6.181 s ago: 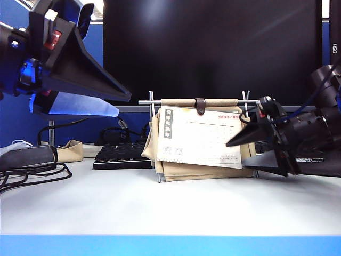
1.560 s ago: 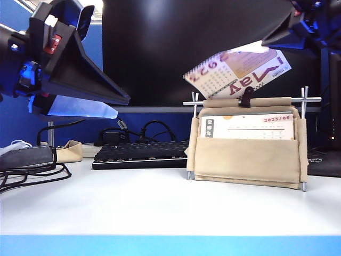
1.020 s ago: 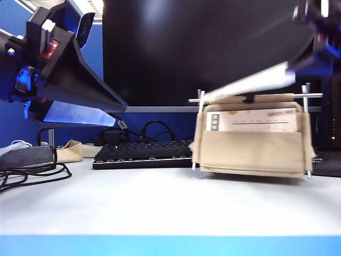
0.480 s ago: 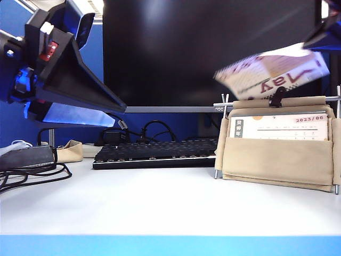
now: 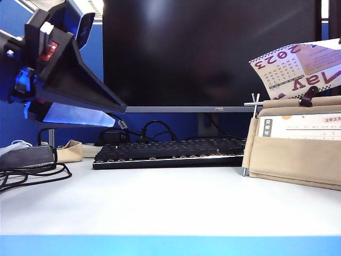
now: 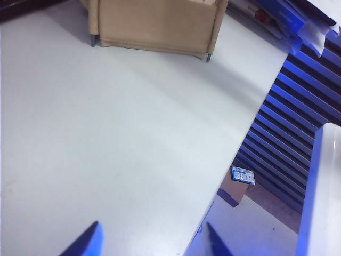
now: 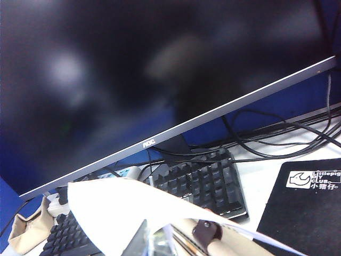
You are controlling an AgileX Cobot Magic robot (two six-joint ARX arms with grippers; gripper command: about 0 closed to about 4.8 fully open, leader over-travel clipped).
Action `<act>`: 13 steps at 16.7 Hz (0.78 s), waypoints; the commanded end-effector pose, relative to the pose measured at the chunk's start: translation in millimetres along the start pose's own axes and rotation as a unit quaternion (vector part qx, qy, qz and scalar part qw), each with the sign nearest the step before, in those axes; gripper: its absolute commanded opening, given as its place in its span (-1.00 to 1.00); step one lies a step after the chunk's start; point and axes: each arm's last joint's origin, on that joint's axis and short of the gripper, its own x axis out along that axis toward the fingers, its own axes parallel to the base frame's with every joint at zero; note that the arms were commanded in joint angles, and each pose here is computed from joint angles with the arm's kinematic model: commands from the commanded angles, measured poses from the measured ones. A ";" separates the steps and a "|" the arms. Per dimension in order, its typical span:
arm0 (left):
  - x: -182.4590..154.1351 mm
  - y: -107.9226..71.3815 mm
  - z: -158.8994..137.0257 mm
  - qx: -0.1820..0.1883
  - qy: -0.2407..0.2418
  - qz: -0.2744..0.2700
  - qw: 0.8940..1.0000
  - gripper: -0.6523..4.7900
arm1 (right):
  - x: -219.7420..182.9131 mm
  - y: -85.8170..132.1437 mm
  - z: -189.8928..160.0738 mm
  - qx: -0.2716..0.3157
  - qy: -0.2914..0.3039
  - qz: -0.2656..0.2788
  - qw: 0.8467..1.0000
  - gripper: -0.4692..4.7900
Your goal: Turn one page of the calendar.
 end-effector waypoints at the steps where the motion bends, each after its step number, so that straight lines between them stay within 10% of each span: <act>1: -0.2 -1.0 2.2 0.007 -0.005 -0.012 1.000 0.15 | -0.3 1.4 3.9 -0.004 -0.015 0.001 1.000 -0.82; 13: 1.1 -4.2 -3.6 -0.012 0.020 -0.032 0.999 0.15 | 12.9 -7.0 8.5 0.023 -0.079 -0.012 0.997 -0.58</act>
